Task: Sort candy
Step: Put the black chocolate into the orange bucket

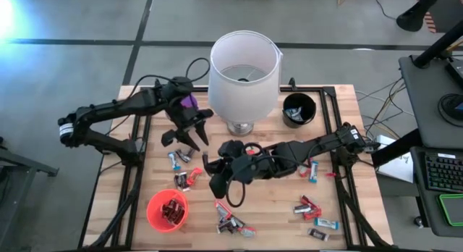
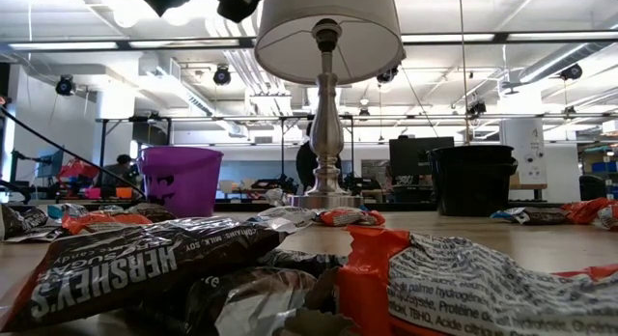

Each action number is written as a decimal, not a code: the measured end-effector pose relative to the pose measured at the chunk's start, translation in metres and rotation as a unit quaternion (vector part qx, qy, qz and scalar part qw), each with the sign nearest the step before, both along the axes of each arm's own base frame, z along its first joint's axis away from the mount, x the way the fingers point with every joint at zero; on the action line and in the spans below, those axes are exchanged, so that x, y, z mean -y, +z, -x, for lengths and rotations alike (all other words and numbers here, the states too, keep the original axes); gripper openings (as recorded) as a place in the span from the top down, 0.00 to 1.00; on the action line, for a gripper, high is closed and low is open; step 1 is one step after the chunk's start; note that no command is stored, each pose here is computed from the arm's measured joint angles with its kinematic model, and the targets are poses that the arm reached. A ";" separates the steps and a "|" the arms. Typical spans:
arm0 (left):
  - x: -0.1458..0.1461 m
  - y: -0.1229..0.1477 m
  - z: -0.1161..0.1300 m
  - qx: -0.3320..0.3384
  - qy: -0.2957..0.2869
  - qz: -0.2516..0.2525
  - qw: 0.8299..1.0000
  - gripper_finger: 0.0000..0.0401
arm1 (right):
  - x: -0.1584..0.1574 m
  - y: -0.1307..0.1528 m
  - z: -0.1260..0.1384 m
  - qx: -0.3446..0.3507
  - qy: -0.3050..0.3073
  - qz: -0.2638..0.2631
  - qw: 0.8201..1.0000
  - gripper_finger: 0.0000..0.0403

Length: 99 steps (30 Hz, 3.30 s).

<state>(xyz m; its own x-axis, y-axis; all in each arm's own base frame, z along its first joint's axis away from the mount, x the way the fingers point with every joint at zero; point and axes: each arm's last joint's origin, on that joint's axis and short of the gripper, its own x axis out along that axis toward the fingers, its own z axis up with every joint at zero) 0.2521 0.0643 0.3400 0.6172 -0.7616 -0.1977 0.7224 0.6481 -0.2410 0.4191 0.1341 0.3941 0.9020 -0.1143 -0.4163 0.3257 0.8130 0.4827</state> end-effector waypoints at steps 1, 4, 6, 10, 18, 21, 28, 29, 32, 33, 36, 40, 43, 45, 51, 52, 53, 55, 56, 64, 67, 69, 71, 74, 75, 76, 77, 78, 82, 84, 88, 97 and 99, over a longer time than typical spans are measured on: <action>0.000 0.000 -0.001 0.001 -0.002 0.000 1.000 0.64 | 0.000 0.000 0.000 0.000 0.000 0.001 1.000 0.98; 0.003 -0.001 -0.003 0.004 -0.023 0.010 1.000 0.64 | 0.001 0.000 0.000 0.000 0.000 0.003 1.000 0.98; 0.004 -0.002 -0.005 0.006 -0.037 0.017 0.999 0.64 | 0.002 0.000 -0.001 0.000 -0.001 0.002 1.000 0.98; 0.005 -0.004 -0.007 0.008 -0.045 0.019 0.999 0.64 | 0.002 0.000 -0.001 -0.001 0.000 0.003 1.000 0.98; 0.006 -0.004 -0.010 0.013 -0.048 0.017 0.999 0.64 | 0.005 -0.001 -0.002 -0.001 -0.004 0.005 1.000 0.98; 0.007 -0.003 -0.010 0.014 -0.051 0.017 0.998 0.64 | 0.006 -0.001 -0.002 -0.002 -0.005 0.005 1.000 0.98; 0.012 -0.002 -0.011 0.013 -0.058 0.018 0.998 0.64 | 0.006 -0.001 -0.003 -0.002 -0.005 0.007 1.000 0.98; 0.012 -0.002 -0.011 0.012 -0.059 0.019 0.998 0.64 | 0.007 -0.002 -0.003 -0.002 -0.005 0.007 1.000 0.98; 0.014 -0.002 -0.011 0.009 -0.061 0.021 0.998 0.64 | 0.008 -0.002 -0.004 -0.001 -0.007 0.008 1.000 0.98; 0.014 -0.002 -0.012 0.009 -0.062 0.021 0.998 0.64 | 0.009 -0.001 -0.004 0.001 -0.008 0.007 1.000 0.98; 0.015 -0.002 -0.012 0.006 -0.064 0.023 0.998 0.65 | 0.010 -0.001 -0.005 0.006 -0.009 0.006 1.000 0.98; 0.018 -0.002 -0.012 0.005 -0.068 0.023 0.997 0.71 | 0.010 0.000 -0.006 0.012 -0.008 0.009 1.000 0.98; 0.018 -0.002 -0.012 0.005 -0.069 0.024 0.997 0.75 | 0.010 0.000 -0.006 0.011 -0.008 0.009 1.000 0.98; 0.018 -0.002 -0.012 0.005 -0.069 0.024 0.997 0.79 | 0.011 0.000 -0.006 0.011 -0.008 0.010 1.000 0.98; 0.019 -0.002 -0.012 0.005 -0.072 0.025 0.997 0.93 | 0.009 -0.008 -0.011 0.003 -0.009 0.011 1.000 0.98; 0.019 -0.002 -0.012 0.005 -0.073 0.026 0.997 0.95 | 0.009 -0.008 -0.011 0.003 -0.009 0.010 1.000 0.98; 0.019 -0.002 -0.012 0.004 -0.073 0.026 0.997 0.97 | 0.009 -0.008 -0.011 0.003 -0.009 0.010 1.000 0.98; 0.019 -0.002 -0.012 0.003 -0.073 0.027 0.997 0.99 | 0.009 -0.008 -0.011 0.003 -0.009 0.010 1.000 0.98; 0.019 -0.002 -0.012 0.002 -0.073 0.027 0.997 0.98 | 0.009 -0.008 -0.011 0.004 -0.009 0.010 1.000 0.98; 0.022 -0.004 -0.011 -0.019 -0.075 0.035 0.996 0.99 | 0.008 -0.008 -0.011 0.005 -0.001 0.010 1.000 0.97; 0.025 -0.003 -0.010 -0.021 -0.077 0.036 0.996 1.00 | 0.007 -0.008 -0.011 0.006 0.008 0.005 1.000 0.94; 0.026 -0.002 -0.009 -0.023 -0.077 0.038 0.996 1.00 | 0.007 -0.007 -0.011 0.007 0.010 0.005 1.000 0.90; 0.027 0.000 -0.007 -0.027 -0.077 0.041 0.996 1.00 | 0.007 -0.007 -0.011 0.007 0.012 0.004 1.000 0.86; 0.030 0.002 -0.003 -0.035 -0.078 0.045 0.995 1.00 | 0.006 -0.006 -0.010 0.005 0.026 -0.003 1.000 0.79; 0.031 0.002 -0.001 -0.040 -0.079 0.046 0.995 1.00 | 0.005 -0.006 -0.009 0.004 0.035 -0.008 0.999 0.78; 0.032 0.002 0.001 -0.047 -0.079 0.048 0.995 1.00 | 0.004 -0.005 -0.009 0.003 0.046 -0.012 0.999 0.76; 0.033 0.003 0.004 -0.056 -0.075 0.047 0.995 1.00 | 0.002 -0.003 -0.008 0.003 0.059 -0.018 0.998 0.75; 0.035 0.003 0.007 -0.067 -0.068 0.045 0.994 1.00 | 0.000 -0.002 -0.007 0.001 0.074 -0.024 0.997 0.73; 0.044 0.003 0.021 -0.110 -0.042 0.027 0.993 1.00 | -0.008 0.001 0.000 -0.022 0.105 -0.030 0.994 0.71; 0.049 0.003 0.028 -0.129 -0.034 0.017 0.991 1.00 | -0.010 0.000 0.005 -0.048 0.108 -0.024 0.993 0.70; 0.059 0.006 0.042 -0.171 -0.002 -0.002 0.985 1.00 | -0.012 -0.002 0.015 -0.097 0.108 -0.018 0.989 0.71; 0.073 0.015 0.061 -0.234 0.064 0.012 0.970 1.00 | -0.021 0.000 0.028 -0.149 0.142 -0.028 0.978 0.71; 0.075 0.017 0.063 -0.248 0.075 0.022 0.966 1.00 | -0.025 0.001 0.030 -0.152 0.167 -0.042 0.973 0.71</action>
